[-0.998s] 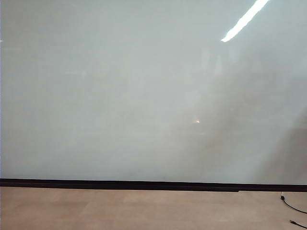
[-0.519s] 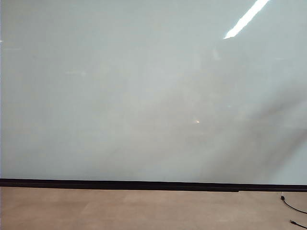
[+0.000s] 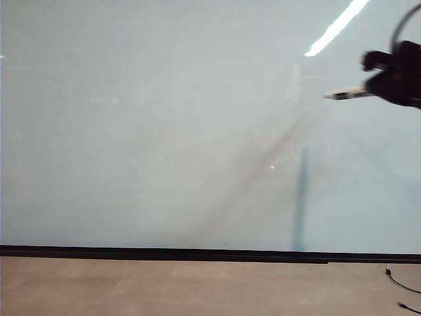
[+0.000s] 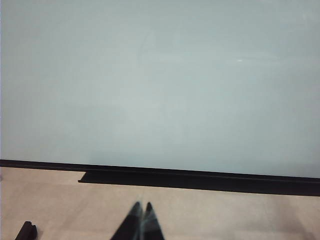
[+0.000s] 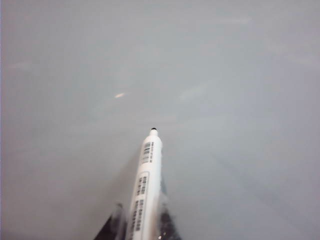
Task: Pick up the pen on the shelf to the right of the whiteboard and draw a cross mark.
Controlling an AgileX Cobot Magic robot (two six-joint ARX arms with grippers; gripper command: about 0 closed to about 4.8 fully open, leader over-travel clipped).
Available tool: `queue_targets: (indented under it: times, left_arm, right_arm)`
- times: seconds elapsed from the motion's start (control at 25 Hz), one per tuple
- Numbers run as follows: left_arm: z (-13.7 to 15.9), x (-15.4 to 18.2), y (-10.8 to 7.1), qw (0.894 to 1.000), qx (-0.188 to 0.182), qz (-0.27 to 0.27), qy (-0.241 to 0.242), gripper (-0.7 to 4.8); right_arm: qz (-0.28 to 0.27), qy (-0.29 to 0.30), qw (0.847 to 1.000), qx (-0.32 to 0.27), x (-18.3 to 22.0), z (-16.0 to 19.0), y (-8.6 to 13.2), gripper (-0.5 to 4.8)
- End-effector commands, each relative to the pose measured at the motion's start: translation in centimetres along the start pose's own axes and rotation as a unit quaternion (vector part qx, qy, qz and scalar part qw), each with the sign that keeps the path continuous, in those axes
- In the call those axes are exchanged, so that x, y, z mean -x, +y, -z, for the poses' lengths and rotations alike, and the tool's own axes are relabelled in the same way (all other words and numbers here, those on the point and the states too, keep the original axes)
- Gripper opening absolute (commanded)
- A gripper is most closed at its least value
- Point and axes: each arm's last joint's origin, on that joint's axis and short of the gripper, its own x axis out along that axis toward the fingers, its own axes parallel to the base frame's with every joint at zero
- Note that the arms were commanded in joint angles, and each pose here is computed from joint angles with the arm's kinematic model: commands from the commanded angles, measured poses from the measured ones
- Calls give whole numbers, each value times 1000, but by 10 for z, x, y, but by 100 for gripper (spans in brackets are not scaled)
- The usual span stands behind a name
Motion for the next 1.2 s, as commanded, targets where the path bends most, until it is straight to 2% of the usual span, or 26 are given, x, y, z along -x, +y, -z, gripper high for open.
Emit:
queue_targets:
  times: [0.04, 0.16, 0.4, 0.52, 0.88, 1.2]
  left_arm:
    - [-1, 0, 0, 1000, -2, 2, -4, -5]
    - [-1, 0, 0, 1000, -2, 2, -4, -5]
    - [-1, 0, 0, 1000, -2, 1, -4, -4]
    - [-1, 0, 0, 1000, -2, 2, -4, -5]
    - [-1, 0, 0, 1000, -2, 2, -4, -5]
    - [-1, 0, 0, 1000, -2, 2, -4, -4]
  right_arm:
    - [-34, 14, 999, -20, -8, -2, 15, -6]
    - [-64, 34, 996, -51, -14, 2, 28, -6]
    - [-119, 32, 987, -106, -30, 16, 37, -6]
    - [-149, 42, 981, -113, -42, 24, 41, -6]
    - [-159, 29, 981, -105, -69, 24, 46, -6]
    - [-146, 17, 983, -109, -73, 20, 48, -6]
